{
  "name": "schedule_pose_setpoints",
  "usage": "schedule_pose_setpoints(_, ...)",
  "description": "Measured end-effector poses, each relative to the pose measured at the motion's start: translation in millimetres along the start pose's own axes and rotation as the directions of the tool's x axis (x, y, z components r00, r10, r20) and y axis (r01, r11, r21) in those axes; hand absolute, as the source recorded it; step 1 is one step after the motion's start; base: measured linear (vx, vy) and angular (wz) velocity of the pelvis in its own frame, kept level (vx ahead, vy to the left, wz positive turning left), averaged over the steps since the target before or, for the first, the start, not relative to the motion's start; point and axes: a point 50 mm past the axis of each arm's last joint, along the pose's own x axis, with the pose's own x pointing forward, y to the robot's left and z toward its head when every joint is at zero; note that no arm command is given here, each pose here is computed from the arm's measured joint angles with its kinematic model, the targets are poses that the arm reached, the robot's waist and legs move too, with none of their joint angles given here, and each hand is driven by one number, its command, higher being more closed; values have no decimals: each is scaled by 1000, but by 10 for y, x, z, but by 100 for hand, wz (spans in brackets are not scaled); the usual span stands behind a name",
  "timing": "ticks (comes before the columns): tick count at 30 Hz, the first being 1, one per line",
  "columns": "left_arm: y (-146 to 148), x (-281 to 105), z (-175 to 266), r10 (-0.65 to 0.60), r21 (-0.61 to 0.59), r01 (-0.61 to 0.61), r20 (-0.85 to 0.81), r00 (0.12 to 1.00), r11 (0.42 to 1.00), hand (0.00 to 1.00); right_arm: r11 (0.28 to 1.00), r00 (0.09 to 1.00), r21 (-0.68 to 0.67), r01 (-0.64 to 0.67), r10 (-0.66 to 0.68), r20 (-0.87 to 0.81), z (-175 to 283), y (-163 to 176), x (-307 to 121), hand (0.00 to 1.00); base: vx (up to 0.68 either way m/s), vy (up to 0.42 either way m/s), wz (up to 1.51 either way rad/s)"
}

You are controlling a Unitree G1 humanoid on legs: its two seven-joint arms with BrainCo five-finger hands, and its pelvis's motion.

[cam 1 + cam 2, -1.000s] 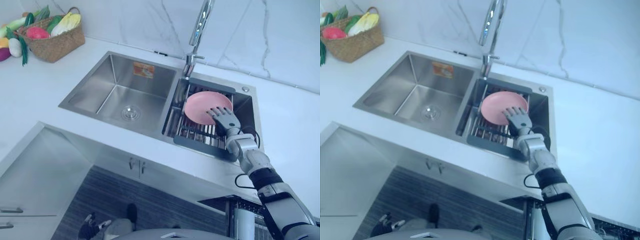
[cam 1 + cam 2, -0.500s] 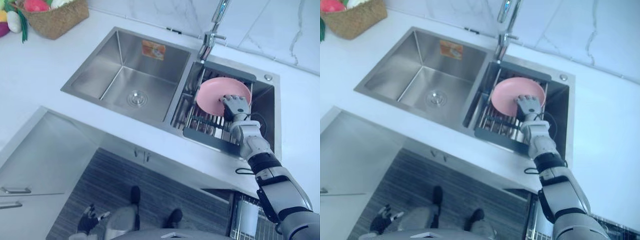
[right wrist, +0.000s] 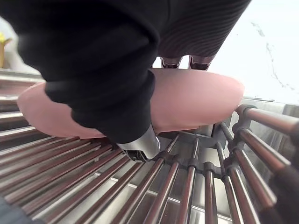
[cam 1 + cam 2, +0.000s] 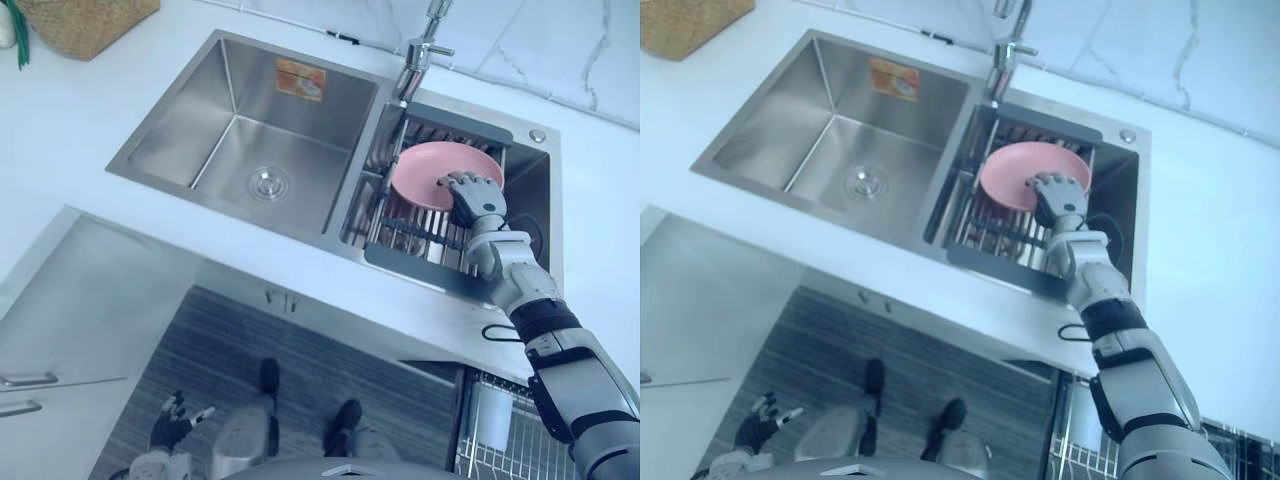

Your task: Walk over to the sink, pick up the cup, carry it to the dishwasher, place the cup inside the dishwasher, then close the dishwasher door

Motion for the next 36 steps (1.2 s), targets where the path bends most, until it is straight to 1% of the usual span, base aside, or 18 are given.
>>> schedule_pose_setpoints(2, 0, -4, -4, 1, -1, -1, 2, 1000, 1000, 0, 994, 999, 95, 47, -46, -12, -19, -76, -26, 100, 16, -8, -2)
schedule_pose_setpoints(3, -1, -4, -2, 1, -1, -1, 4, 1000, 1000, 0, 991, 998, 119, 68, -66, -15, -24, -111, -35, 100, 0, 0, 0)
schedule_pose_setpoints(4, -2, -6, 3, 1, -1, -1, 12, 1000, 1000, 0, 978, 994, 176, 113, -110, -24, -27, -187, -33, 100, 0, 0, 0)
schedule_pose_setpoints(6, -7, -8, 8, 1, -1, -1, 21, 1000, 1000, 0, 955, 987, 246, 163, -160, -31, -24, -271, -24, 100, 0, 0, 0)
schedule_pose_setpoints(10, -35, -9, 10, -4, -6, 4, 31, 1000, 1000, 0, 900, 971, 375, 223, -241, -1, 125, -383, -9, 100, 0, 0, 0)
schedule_pose_setpoints(19, -101, -13, -14, -21, 15, 21, 25, 999, 1000, 0, 876, 969, 428, 221, -249, 9, 189, -415, -17, 100, 0, 0, 0)
schedule_pose_setpoints(22, -95, -23, -34, -19, 15, 19, 18, 1000, 1000, 0, 889, 982, 427, 165, -187, 11, 160, -298, -86, 100, 0, 0, 0)
schedule_pose_setpoints(28, -91, -63, -124, -17, 26, 17, -14, 1000, 1000, 0, 863, 994, 495, 99, -108, -11, 117, -190, -138, 100, 0, 0, 0)
schedule_pose_setpoints(29, -102, -66, -139, -19, 27, 20, -19, 1000, 999, 0, 851, 997, 519, 81, -77, -30, 98, -168, -136, 0, 0, 0, 0)
schedule_pose_setpoints(31, -122, -69, -149, -23, 26, 24, -23, 999, 999, 0, 836, 997, 543, 71, -46, -60, 74, -133, -140, 0, 0, 0, 0)
schedule_pose_setpoints(36, -123, -75, -181, -22, 24, 23, -38, 999, 999, 0, 840, 998, 543, -20, 46, -34, 85, -14, -190, 0, 0, 0, 0)
